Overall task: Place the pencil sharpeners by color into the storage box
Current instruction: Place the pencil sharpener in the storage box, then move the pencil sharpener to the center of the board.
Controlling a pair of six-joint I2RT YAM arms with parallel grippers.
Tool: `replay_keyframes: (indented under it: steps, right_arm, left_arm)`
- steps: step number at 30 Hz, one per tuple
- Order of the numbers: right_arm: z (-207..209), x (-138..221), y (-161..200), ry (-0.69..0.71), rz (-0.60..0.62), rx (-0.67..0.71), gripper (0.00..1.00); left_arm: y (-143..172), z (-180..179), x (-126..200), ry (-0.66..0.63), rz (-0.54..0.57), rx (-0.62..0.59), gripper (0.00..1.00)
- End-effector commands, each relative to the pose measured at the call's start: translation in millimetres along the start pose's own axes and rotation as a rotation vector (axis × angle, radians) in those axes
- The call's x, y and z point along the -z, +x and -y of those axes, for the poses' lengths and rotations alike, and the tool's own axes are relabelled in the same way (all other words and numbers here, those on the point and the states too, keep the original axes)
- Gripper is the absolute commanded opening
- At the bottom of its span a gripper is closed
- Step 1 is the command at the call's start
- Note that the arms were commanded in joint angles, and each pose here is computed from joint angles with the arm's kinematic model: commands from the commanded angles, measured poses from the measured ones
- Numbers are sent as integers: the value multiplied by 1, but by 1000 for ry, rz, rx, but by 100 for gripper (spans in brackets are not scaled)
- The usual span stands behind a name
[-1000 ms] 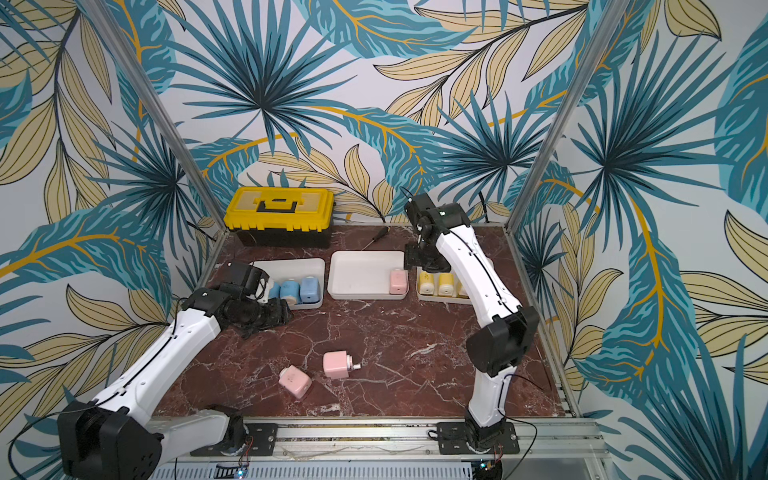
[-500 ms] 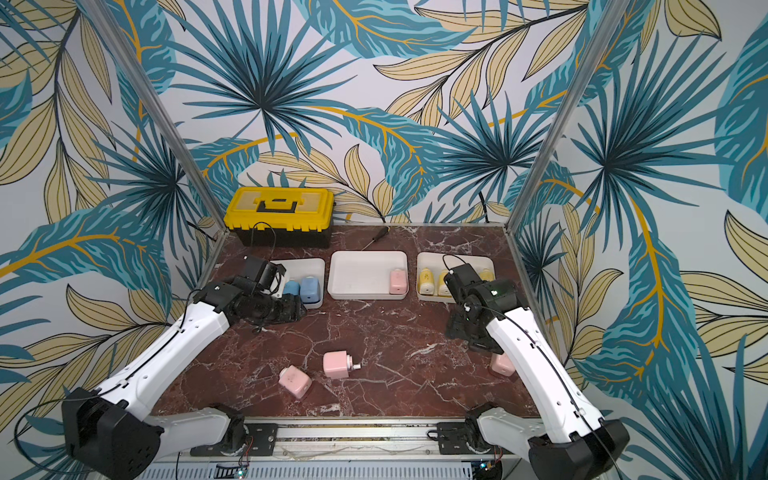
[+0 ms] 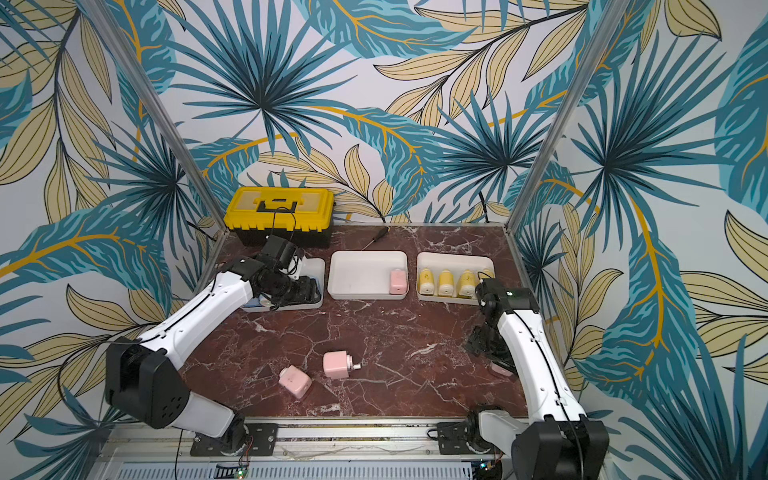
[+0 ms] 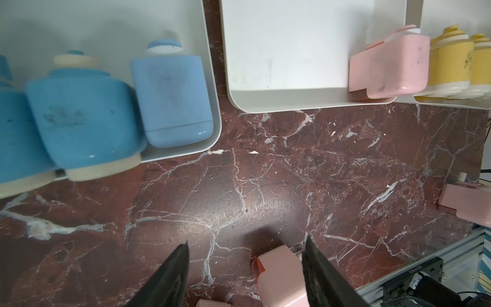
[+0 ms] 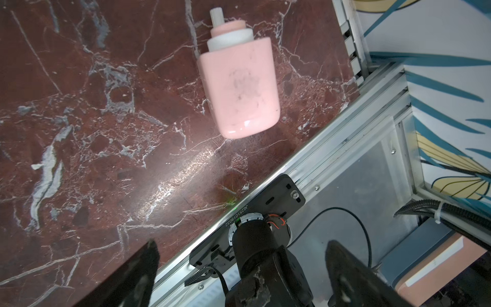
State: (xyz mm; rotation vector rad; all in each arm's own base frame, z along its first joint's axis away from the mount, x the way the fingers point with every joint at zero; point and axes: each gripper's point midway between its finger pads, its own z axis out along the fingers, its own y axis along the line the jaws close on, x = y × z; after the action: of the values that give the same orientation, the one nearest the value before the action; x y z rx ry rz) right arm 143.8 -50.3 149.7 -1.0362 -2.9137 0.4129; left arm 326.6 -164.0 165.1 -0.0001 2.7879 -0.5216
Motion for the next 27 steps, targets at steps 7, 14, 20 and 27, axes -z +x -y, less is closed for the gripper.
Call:
replay_keyframes:
  steps: [7, 14, 20, 27]
  right_arm:
    - [-16, -27, -22, -25, -119, 8, 99]
    - [-10, -43, -32, -26, -177, -28, 98]
    - [-13, -57, -35, -76, -230, -58, 92]
    - [-20, -69, -36, -121, -286, -66, 85]
  left_arm:
    - [-34, 24, -6, 86, 2, -40, 69]
    - [-51, 27, -18, 119, -15, -21, 69]
    - [-58, 29, -17, 119, -4, -17, 69]
    - [-59, 29, -12, 111, 13, -6, 69]
